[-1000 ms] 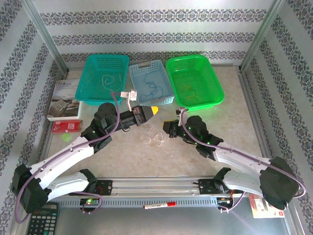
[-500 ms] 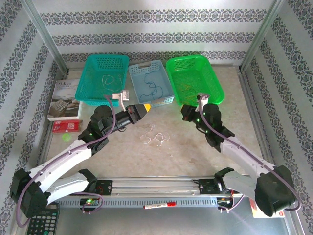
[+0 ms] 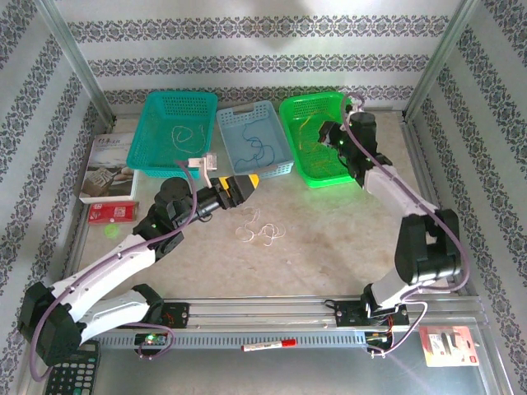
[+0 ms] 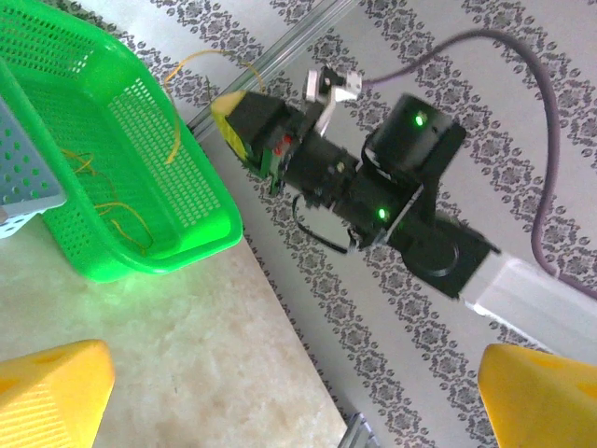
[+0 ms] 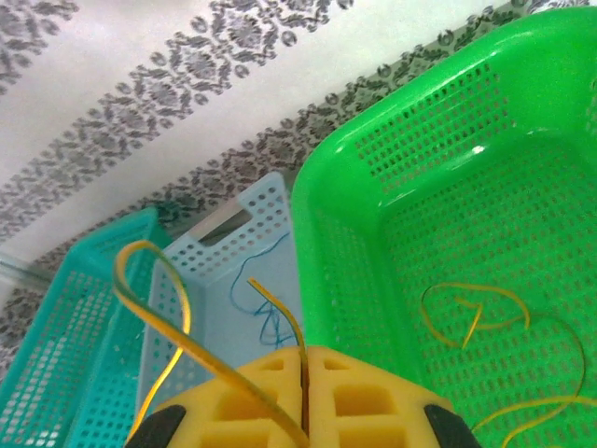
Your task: Untangle the cables
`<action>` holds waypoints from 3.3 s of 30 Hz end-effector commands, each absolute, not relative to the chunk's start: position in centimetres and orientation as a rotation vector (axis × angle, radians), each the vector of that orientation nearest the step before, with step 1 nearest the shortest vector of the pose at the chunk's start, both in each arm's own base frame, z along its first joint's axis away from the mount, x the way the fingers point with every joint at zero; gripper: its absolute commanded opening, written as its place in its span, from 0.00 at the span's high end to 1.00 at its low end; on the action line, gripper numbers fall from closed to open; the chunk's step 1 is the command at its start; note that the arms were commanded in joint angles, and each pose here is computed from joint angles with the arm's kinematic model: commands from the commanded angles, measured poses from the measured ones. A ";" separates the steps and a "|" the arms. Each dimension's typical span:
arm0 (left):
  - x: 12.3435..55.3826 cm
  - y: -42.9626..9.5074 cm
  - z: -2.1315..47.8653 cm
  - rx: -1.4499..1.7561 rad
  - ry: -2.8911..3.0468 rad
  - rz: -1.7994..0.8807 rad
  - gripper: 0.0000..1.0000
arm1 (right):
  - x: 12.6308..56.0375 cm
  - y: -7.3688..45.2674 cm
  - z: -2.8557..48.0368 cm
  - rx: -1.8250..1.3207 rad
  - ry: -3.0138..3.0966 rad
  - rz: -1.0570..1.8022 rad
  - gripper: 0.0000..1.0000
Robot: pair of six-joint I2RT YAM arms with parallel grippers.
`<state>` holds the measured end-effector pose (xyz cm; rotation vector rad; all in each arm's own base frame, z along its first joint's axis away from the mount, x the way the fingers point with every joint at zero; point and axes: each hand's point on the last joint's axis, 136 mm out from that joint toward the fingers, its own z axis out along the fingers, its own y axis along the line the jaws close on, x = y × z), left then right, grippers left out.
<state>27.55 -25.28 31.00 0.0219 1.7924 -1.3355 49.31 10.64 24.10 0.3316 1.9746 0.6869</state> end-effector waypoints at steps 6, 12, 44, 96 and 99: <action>27.5 -23.9 29.4 0.031 1.834 -1.233 0.00 | 55.6 7.5 19.3 0.393 2.127 0.496 0.81; 27.3 -23.6 28.7 0.026 1.859 -1.214 0.00 | 57.2 7.0 16.7 0.384 2.235 0.462 0.46; 27.8 -16.4 17.3 -0.208 2.169 -0.662 0.00 | 29.8 24.5 12.8 -0.268 2.387 0.568 0.46; 28.5 -20.0 12.2 0.028 2.400 -0.640 0.00 | 27.8 22.6 7.5 -0.215 2.482 0.587 0.87; 29.2 -21.3 11.4 0.084 2.427 -0.657 0.10 | 27.7 22.3 8.3 -0.182 2.467 0.607 0.70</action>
